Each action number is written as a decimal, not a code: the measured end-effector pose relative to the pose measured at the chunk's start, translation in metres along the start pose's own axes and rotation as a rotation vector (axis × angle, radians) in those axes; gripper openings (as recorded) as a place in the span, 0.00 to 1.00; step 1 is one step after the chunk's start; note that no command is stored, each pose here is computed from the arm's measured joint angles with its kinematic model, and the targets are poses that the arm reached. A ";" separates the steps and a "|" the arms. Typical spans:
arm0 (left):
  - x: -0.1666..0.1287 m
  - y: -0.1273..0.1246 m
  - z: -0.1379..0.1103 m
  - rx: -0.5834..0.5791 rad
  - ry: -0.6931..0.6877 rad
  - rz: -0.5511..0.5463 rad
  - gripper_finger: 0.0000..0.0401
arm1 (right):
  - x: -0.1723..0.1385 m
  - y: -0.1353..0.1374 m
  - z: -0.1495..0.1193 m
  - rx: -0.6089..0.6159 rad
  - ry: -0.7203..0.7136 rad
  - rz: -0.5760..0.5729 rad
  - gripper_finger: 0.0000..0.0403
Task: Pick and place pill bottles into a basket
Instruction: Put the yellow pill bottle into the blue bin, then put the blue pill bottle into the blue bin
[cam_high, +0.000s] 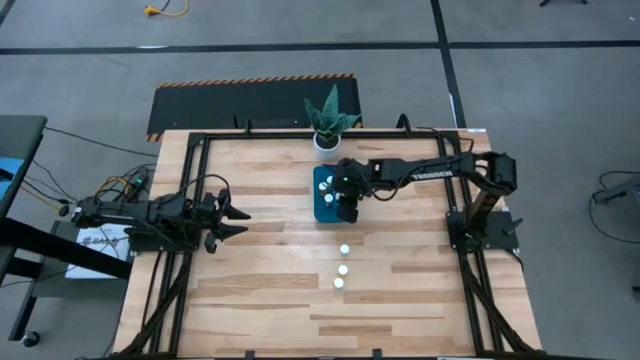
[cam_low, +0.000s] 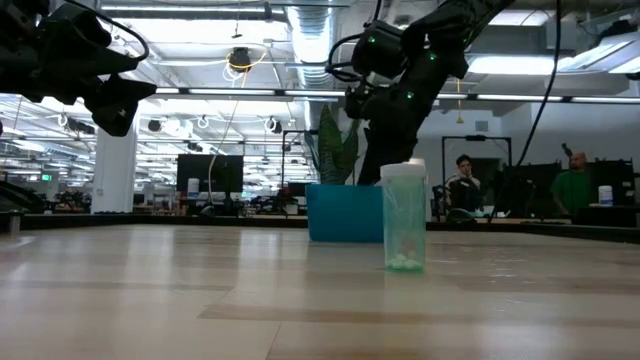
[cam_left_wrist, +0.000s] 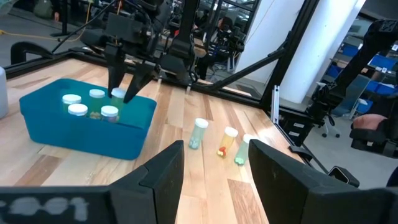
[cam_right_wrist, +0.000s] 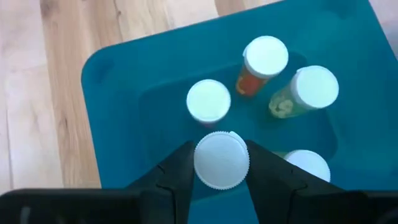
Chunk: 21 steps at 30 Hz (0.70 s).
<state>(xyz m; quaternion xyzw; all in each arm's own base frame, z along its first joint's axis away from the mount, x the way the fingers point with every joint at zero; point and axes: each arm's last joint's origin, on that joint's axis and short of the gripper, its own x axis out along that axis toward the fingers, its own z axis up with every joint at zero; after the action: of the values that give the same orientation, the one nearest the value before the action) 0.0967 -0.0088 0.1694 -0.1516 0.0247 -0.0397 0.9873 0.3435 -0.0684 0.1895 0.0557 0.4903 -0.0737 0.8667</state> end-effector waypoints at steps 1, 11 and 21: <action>0.000 0.000 0.000 0.000 0.000 0.000 0.42 | 0.000 0.000 0.000 0.000 0.000 0.000 0.31; 0.000 0.000 0.000 0.000 0.000 0.000 0.42 | 0.000 0.001 0.000 0.006 0.001 0.019 0.37; 0.000 0.000 0.000 0.000 0.000 0.000 0.42 | 0.000 0.002 0.000 0.002 0.000 0.026 0.46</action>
<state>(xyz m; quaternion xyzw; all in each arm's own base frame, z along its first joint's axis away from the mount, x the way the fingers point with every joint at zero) 0.0967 -0.0088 0.1694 -0.1518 0.0247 -0.0396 0.9873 0.3437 -0.0669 0.1897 0.0630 0.4896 -0.0627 0.8674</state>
